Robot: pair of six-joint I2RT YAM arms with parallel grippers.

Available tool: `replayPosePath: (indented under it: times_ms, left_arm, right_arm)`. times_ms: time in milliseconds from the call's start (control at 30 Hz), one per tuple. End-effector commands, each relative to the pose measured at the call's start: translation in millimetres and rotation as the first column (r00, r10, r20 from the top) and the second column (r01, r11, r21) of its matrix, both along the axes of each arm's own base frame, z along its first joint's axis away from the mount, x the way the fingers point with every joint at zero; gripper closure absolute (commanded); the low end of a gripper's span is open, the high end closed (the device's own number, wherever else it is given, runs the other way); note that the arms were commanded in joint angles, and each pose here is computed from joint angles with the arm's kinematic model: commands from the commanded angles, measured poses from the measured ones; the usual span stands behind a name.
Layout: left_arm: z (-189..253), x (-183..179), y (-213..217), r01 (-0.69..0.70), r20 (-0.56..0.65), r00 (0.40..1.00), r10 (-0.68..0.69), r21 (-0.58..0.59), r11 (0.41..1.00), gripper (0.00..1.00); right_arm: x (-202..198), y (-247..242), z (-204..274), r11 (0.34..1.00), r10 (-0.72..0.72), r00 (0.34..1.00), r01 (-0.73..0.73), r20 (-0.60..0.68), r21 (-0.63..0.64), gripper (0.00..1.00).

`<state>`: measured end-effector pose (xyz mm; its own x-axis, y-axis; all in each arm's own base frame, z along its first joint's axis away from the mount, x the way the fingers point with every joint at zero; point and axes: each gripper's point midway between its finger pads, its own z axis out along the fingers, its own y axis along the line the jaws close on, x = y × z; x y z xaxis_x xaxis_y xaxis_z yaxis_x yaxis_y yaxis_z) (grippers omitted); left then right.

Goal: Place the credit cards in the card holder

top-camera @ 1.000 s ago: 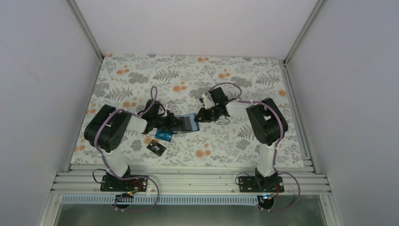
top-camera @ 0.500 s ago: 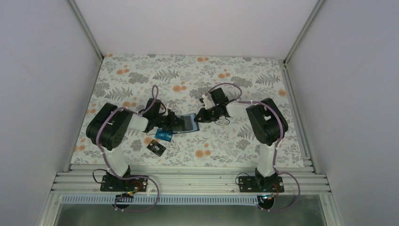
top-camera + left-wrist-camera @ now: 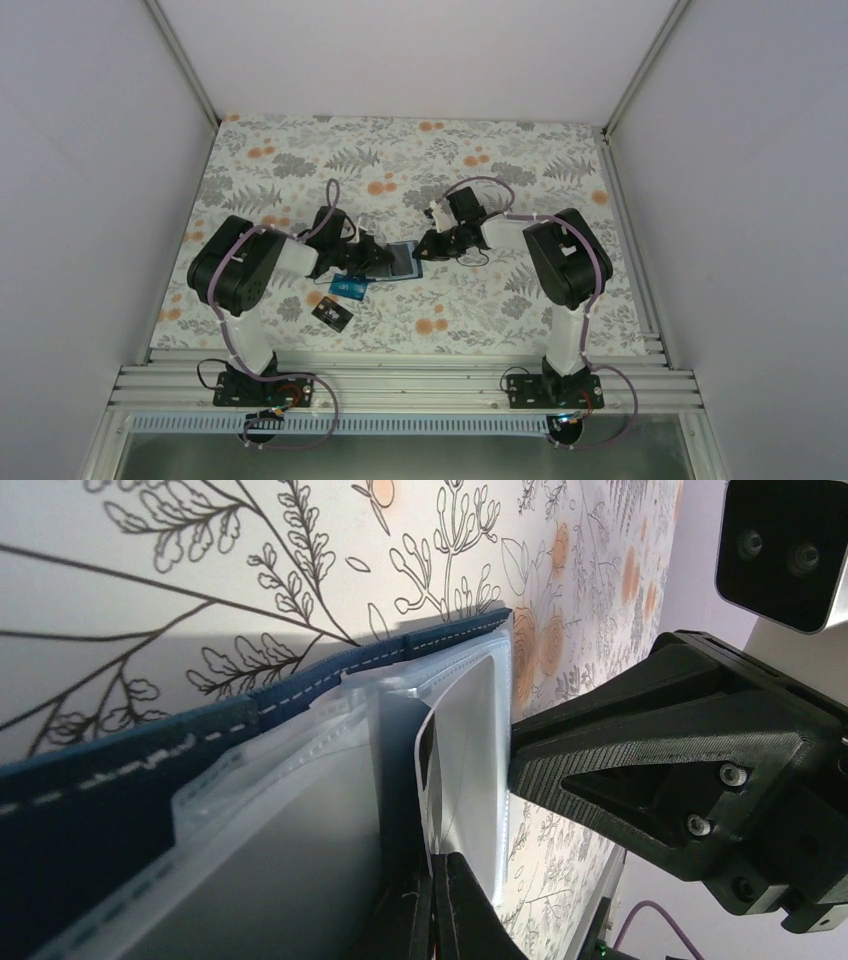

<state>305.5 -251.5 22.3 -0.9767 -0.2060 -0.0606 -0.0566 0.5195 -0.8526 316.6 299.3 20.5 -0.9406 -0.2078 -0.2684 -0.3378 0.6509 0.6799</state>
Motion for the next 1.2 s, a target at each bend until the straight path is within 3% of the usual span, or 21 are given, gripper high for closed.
replayPosePath:
  times_ms: [0,900,1167]
  left_arm:
    - [-18.4,-2.2,-0.4,-0.01,-0.037,0.999,0.012,0.052,0.999,0.98]
    - [-15.4,0.4,-1.1,0.015,-0.009,1.0,-0.014,0.127,0.992,0.97]
    - [-5.4,-0.6,6.8,0.01,0.015,1.0,-0.013,0.182,0.983,0.85]
  right_arm:
    - [-20.9,-4.4,-14.9,0.999,0.019,0.998,-0.022,-0.065,-0.037,0.9]
    - [-21.1,-7.1,-7.3,0.999,0.017,0.999,-0.019,-0.043,-0.043,0.9]
    - [-16.3,-8.1,1.8,0.999,0.01,1.0,-0.011,-0.016,-0.048,0.89]
